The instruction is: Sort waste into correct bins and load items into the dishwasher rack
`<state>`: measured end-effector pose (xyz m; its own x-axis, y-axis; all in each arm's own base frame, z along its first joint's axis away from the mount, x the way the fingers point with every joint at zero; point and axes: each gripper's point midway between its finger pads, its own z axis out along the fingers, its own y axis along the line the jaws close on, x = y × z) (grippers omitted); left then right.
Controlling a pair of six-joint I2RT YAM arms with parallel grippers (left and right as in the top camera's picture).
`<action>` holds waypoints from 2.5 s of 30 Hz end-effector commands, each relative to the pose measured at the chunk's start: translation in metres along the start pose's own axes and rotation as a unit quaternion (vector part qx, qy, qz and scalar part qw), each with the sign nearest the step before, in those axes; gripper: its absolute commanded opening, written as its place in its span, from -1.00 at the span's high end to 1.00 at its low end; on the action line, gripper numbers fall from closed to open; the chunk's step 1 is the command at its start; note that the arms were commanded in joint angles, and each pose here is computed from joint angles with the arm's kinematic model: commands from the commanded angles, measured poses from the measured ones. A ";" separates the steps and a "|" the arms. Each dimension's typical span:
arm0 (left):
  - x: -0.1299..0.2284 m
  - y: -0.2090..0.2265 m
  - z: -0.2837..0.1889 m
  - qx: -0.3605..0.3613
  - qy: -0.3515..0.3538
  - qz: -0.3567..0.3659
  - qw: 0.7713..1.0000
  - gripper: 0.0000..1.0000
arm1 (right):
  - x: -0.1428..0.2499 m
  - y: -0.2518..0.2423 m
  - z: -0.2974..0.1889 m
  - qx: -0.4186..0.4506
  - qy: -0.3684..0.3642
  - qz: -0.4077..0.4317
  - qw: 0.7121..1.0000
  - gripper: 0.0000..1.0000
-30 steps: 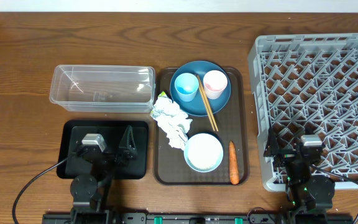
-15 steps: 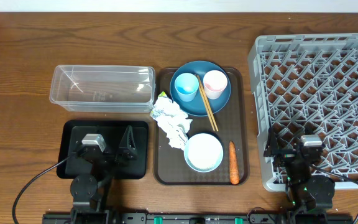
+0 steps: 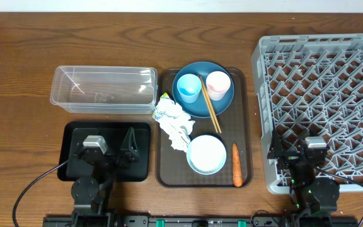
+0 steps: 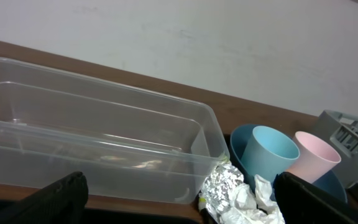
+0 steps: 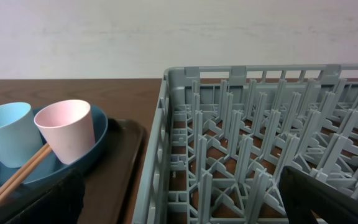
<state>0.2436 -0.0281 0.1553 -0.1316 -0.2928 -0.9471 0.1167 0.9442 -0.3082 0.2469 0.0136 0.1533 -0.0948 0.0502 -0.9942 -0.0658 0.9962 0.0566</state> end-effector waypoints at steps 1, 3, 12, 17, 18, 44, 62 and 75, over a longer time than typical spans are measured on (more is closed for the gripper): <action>0.015 0.001 0.000 0.002 0.025 -0.040 0.999 -0.96 | 0.002 0.000 0.000 0.000 0.005 -0.002 1.000 -0.99; 0.015 0.000 0.000 0.004 0.026 -0.076 0.997 -0.96 | 0.002 0.000 0.000 0.000 0.005 -0.002 1.000 -0.99; 0.028 -0.052 -0.010 0.148 0.089 -0.142 0.975 -0.96 | 0.002 0.000 0.000 0.000 0.005 -0.002 1.000 -0.98; 0.030 -0.058 -0.012 0.165 0.097 -0.142 0.971 -0.96 | 0.002 0.000 0.000 0.000 0.005 -0.002 1.000 -0.98; 0.030 -0.058 -0.012 0.165 0.097 -0.142 0.971 -0.96 | 0.002 0.000 0.000 0.000 0.005 -0.002 1.000 -0.99; 0.030 -0.058 -0.012 0.166 0.098 -0.142 0.971 -0.96 | 0.002 0.000 0.000 0.000 0.005 -0.002 1.000 -0.99; 0.039 -0.087 -0.028 0.253 0.141 -0.141 0.947 -0.97 | 0.002 0.000 0.000 0.000 0.005 -0.002 1.000 -0.99; 0.021 -0.106 -0.039 0.299 0.148 -0.200 0.921 -0.75 | 0.002 0.000 0.000 0.000 0.005 -0.002 1.000 -0.98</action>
<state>0.1921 -0.1270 0.1664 -0.5111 -0.4367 -0.7403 0.5182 0.5306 -0.6708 0.2469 0.0136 0.1534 -0.0948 0.0502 -0.9942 -0.0658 0.9962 0.0566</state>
